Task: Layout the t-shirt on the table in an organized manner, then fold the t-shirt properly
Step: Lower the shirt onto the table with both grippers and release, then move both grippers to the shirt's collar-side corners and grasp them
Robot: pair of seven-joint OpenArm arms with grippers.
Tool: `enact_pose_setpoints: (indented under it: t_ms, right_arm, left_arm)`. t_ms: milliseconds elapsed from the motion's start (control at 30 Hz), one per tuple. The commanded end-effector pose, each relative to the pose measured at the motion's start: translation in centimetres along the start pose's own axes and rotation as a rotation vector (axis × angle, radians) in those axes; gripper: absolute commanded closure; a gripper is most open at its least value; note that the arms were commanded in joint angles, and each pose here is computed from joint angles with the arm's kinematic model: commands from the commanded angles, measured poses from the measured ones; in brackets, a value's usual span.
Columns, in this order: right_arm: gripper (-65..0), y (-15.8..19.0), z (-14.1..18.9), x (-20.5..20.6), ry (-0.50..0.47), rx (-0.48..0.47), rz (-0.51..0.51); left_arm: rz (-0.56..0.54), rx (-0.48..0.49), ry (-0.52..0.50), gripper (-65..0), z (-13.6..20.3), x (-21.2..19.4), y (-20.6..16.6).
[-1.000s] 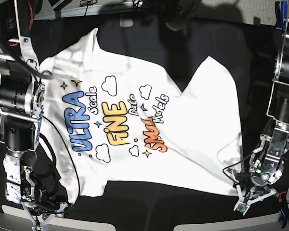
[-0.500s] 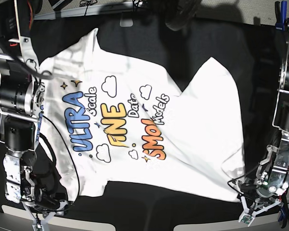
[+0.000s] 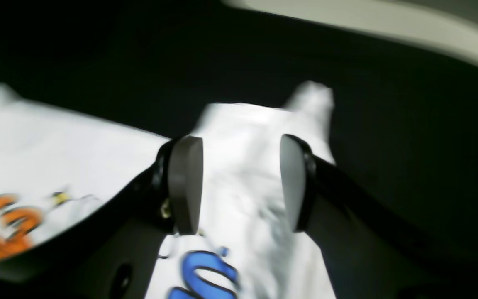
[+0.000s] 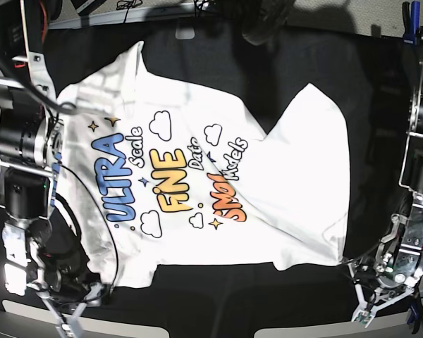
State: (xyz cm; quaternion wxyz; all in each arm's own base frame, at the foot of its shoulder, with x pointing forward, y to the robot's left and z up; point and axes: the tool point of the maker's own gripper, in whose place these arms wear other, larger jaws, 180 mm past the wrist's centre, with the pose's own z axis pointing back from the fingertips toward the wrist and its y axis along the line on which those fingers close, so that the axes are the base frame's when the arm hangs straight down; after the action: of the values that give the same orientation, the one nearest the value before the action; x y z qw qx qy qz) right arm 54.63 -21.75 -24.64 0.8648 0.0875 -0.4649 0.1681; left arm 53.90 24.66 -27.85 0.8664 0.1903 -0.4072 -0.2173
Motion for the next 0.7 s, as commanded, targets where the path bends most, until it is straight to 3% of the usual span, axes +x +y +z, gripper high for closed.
enact_pose_setpoints:
  t_ms: [0,267,500,667]
  right_arm:
    - [-29.0,-0.8,1.7,4.6,-0.118,-0.008,0.016]
    - [-29.0,0.0,4.7,5.3,-0.135,-0.048,0.14]
    - [-29.0,3.1,5.8,-0.7,-0.075,-0.052,0.237]
    - [-29.0,4.2,7.8,-6.3,-0.027,-0.08,0.254]
  left_arm:
    - [0.013,0.06,-0.065,-20.2,1.0,2.7,3.0]
    - [0.0,0.063,-0.044,-15.0,2.7,3.2,2.9]
    - [-0.058,-0.038,-0.151,-15.0,6.9,4.3,-3.6]
    - [-0.125,-0.058,-0.187,-15.0,11.1,2.2,-8.1]
